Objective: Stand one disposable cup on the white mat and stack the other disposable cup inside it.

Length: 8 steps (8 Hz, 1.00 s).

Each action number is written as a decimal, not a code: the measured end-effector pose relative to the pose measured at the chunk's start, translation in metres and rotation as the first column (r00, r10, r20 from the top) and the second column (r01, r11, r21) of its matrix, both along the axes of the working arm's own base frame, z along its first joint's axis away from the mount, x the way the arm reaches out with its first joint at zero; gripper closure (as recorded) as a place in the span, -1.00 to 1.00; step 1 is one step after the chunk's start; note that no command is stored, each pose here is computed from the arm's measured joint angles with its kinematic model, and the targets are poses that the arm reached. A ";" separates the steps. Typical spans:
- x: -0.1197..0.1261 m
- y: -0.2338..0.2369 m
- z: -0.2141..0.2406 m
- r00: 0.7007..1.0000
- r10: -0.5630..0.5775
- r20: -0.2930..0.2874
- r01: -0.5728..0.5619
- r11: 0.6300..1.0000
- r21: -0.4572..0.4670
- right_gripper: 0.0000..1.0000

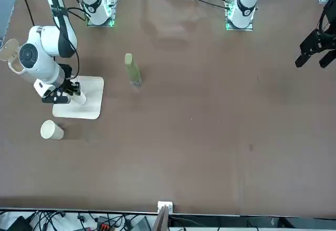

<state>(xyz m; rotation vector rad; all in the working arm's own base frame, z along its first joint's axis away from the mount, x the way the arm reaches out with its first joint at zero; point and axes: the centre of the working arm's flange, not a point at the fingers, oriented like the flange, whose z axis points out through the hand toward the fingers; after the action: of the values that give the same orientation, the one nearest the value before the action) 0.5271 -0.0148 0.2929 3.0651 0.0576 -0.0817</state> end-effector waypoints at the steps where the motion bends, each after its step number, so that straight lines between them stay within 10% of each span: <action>1: 0.002 0.001 0.005 1.000 0.002 0.005 -0.002 1.000 -0.001 -0.48; 3: 0.018 0.002 0.048 1.000 -0.001 -0.012 0.000 1.000 -0.008 -1.00; 8: 0.083 -0.039 0.109 0.998 -0.047 0.044 0.050 0.997 -0.060 -0.98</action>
<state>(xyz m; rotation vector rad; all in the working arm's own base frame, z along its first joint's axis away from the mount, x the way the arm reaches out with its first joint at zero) 0.6106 -0.0538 0.4014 3.0065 -0.0211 -0.0206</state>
